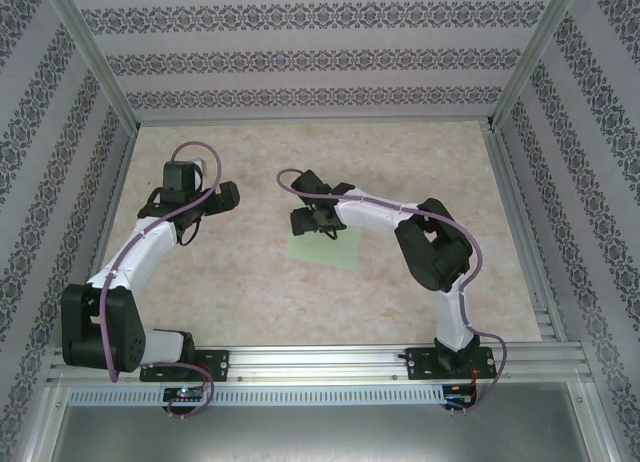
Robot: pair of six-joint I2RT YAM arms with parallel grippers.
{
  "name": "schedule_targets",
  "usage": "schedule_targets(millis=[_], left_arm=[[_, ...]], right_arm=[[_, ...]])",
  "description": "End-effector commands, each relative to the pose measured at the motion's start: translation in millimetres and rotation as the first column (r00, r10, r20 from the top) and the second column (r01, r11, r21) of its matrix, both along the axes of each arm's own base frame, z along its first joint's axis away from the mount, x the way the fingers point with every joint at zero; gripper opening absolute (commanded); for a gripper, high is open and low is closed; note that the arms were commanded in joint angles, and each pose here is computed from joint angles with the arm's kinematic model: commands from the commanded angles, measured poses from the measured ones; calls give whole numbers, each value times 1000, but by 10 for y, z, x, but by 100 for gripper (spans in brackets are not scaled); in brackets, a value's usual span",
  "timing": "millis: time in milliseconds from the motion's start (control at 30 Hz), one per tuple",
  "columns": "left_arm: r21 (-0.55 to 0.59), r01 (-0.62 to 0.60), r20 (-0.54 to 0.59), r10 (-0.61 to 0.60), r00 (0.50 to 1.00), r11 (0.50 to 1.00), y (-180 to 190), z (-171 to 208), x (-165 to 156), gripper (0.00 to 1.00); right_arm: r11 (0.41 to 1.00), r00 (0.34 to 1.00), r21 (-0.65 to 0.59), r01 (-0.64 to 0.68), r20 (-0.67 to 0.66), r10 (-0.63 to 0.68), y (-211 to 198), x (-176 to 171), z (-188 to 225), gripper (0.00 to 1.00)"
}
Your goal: Fold a paper plane with a square sheet of paper (pick it up from the middle)
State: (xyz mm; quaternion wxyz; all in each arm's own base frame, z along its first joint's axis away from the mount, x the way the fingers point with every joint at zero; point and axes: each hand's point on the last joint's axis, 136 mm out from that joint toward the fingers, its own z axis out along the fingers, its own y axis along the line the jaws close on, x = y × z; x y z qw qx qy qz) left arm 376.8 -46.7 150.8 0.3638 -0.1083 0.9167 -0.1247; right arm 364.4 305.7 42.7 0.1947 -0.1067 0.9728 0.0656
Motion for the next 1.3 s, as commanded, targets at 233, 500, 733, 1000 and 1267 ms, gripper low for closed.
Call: schedule_targets(millis=[233,500,733,1000,1267], left_arm=[[4,-142,-59,142,988,990,138,30,-47,100],[-20,-117,-72,115,991,993,77,25,-65,100],[-20,-107,-77,105,991,994,63,-5,-53,100],[-16,-107,-81,106,991,994,69,-24,-59,100],[-9,-107,-89,106,990,994,75,-50,-58,100]], right_arm=[[951,950,-25,310,-22,-310,-384,-37,267,98],[926,925,-88,367,-70,-373,-382,-47,-8,98],[939,935,-87,332,-104,-340,-234,-64,-113,98],[938,932,-124,323,-131,-338,-214,-78,-235,98],[935,923,-150,320,-174,-344,-239,-167,-417,98]])
